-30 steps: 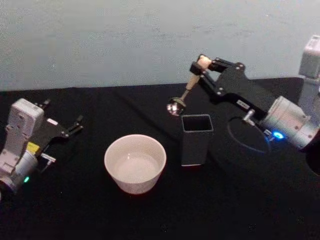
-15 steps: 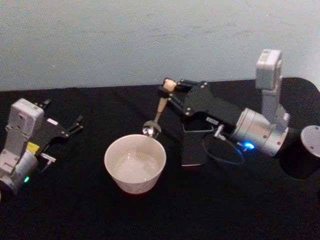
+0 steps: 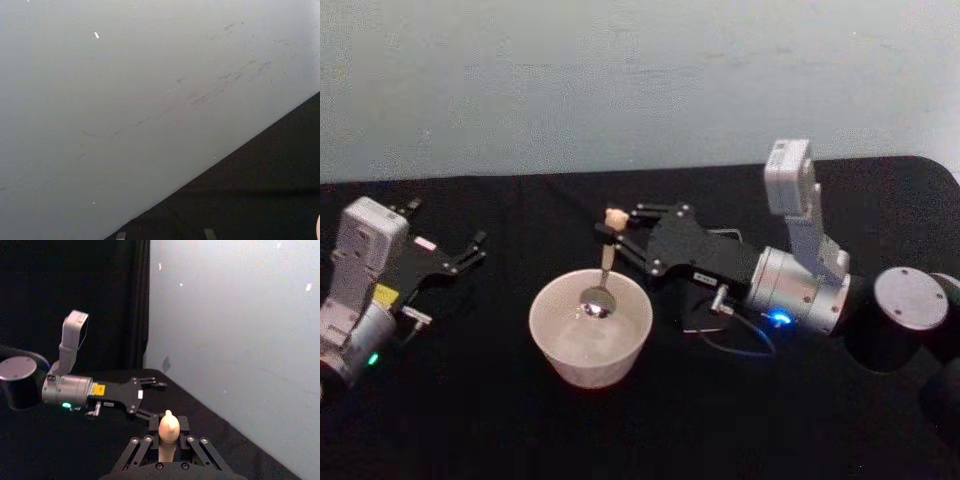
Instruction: Pick up the stirring spoon with one hand, stir inside the cup, then place it back in its original position.
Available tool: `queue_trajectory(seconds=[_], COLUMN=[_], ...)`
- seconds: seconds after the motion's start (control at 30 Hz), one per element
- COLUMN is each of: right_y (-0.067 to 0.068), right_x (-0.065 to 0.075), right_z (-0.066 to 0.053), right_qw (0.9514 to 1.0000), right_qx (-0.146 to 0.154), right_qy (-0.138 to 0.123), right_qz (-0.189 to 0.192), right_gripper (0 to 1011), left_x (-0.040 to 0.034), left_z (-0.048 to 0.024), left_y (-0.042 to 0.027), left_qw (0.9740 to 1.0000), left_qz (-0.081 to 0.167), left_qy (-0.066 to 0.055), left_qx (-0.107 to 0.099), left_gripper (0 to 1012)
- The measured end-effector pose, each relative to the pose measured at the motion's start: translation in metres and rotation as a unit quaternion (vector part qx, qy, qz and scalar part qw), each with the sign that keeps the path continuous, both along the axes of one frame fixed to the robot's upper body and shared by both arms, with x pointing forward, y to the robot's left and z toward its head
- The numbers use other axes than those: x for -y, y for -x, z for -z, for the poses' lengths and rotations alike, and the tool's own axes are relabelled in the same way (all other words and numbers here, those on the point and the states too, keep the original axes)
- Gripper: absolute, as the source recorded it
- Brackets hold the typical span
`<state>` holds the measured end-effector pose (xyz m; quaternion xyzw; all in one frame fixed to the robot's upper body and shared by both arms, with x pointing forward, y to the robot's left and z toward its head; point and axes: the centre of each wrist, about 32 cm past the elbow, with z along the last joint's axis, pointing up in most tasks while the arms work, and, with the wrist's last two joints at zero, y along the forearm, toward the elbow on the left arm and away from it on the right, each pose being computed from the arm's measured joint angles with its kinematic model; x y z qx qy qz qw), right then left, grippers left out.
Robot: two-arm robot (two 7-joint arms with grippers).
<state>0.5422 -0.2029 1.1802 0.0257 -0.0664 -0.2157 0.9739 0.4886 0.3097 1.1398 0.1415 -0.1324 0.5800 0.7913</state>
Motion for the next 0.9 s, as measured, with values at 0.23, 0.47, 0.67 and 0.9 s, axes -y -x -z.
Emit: queue_trajectory(seconds=[0.23,0.47,0.67,0.9], right_y=[-0.003,-0.007,-0.012,-0.016], right_x=[-0.007,-0.015,-0.018,-0.019], right_z=[0.008,0.017,0.023,0.027], right_qw=[0.9999,0.9995,0.9991,0.9990], right_qx=[0.001,0.020,0.025,0.026], right_qy=[0.010,0.013,0.021,0.028], right_qz=[-0.011,-0.022,-0.026,-0.024], right_gripper=[214,214,214,214], left_x=[0.0000,0.0000,0.0000,0.0000], left_z=[0.0000,0.0000,0.0000,0.0000], left_y=[0.0000,0.0000,0.0000,0.0000], left_qw=[1.0000,1.0000,1.0000,1.0000], left_qz=[0.000,0.000,0.000,0.000], left_qy=[0.000,0.000,0.000,0.000], left_qx=[0.000,0.000,0.000,0.000], left_gripper=[1001,1001,1002,1001])
